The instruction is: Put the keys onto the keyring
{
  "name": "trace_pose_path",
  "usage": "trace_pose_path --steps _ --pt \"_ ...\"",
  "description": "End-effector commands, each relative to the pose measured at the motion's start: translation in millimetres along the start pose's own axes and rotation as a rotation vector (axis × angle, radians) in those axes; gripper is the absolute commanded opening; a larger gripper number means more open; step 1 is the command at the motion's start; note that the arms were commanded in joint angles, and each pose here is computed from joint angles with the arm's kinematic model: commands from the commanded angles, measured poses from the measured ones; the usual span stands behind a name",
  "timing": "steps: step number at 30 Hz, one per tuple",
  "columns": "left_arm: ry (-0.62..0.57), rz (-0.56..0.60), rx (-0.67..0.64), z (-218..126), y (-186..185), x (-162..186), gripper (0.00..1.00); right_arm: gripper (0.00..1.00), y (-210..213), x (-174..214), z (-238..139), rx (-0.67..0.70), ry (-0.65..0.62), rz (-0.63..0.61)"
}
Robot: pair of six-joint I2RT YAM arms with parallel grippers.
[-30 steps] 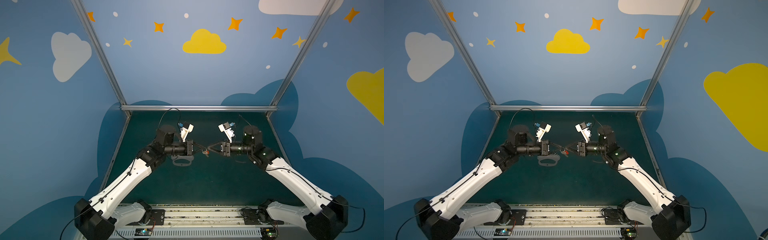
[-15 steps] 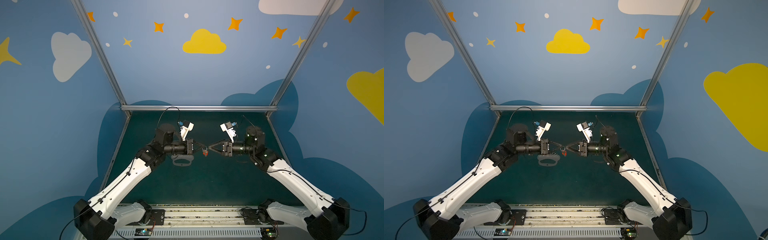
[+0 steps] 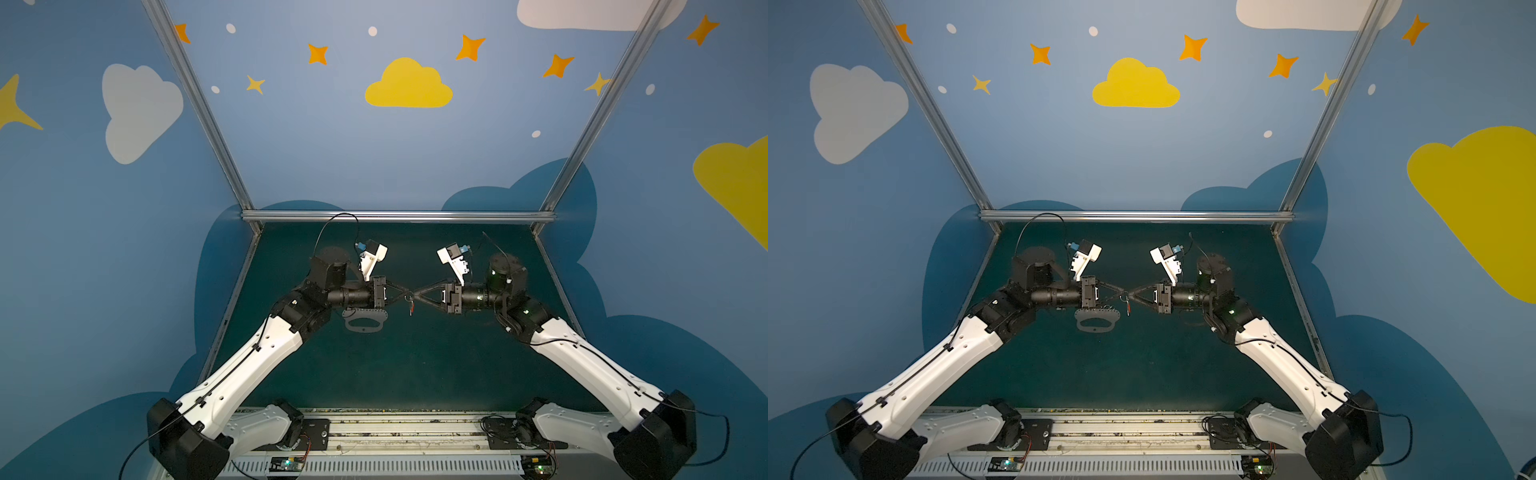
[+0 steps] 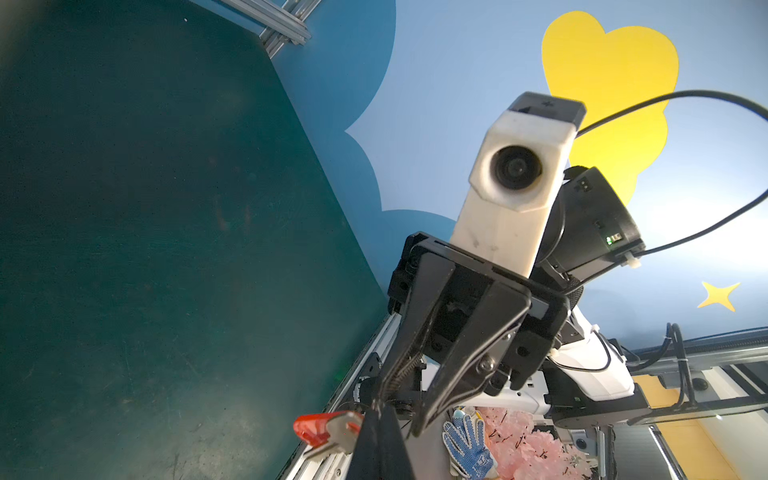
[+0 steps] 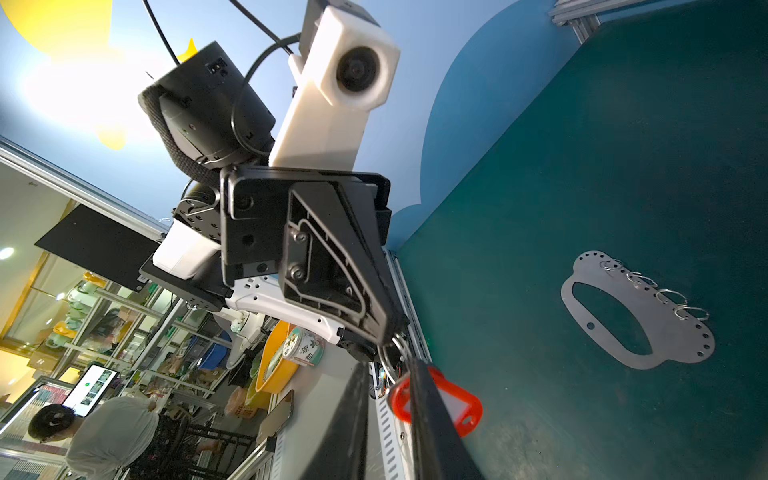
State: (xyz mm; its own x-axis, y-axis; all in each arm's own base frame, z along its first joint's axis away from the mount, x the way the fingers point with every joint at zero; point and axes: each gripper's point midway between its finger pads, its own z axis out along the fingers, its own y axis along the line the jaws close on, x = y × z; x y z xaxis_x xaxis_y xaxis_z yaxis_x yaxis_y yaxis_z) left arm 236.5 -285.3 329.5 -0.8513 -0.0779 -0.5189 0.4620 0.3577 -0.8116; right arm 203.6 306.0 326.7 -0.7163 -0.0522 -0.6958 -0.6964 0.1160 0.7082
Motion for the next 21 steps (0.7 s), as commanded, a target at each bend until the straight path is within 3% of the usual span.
trace_pose_path --steps 1,4,7,12,21 --pt "-0.026 0.048 0.048 -6.4 -19.9 -6.5 0.04 0.22 0.6 -0.1 3.0 -0.011 -0.005 -0.006" --pt "-0.025 0.048 0.047 -6.4 -19.7 -6.1 0.04 0.30 -4.5 -0.1 2.7 0.016 -0.013 0.000" --pt "-0.025 0.048 0.047 -7.0 -20.0 -5.5 0.04 0.31 -9.2 -0.2 2.3 0.036 -0.016 0.010" --pt "-0.029 0.049 0.044 -7.8 -20.0 -5.9 0.04 0.21 -4.2 0.3 4.0 0.006 -0.008 0.007" --pt "-0.034 0.050 0.041 -8.4 -19.7 -6.4 0.04 0.18 -6.3 4.7 5.9 0.004 0.006 0.017"
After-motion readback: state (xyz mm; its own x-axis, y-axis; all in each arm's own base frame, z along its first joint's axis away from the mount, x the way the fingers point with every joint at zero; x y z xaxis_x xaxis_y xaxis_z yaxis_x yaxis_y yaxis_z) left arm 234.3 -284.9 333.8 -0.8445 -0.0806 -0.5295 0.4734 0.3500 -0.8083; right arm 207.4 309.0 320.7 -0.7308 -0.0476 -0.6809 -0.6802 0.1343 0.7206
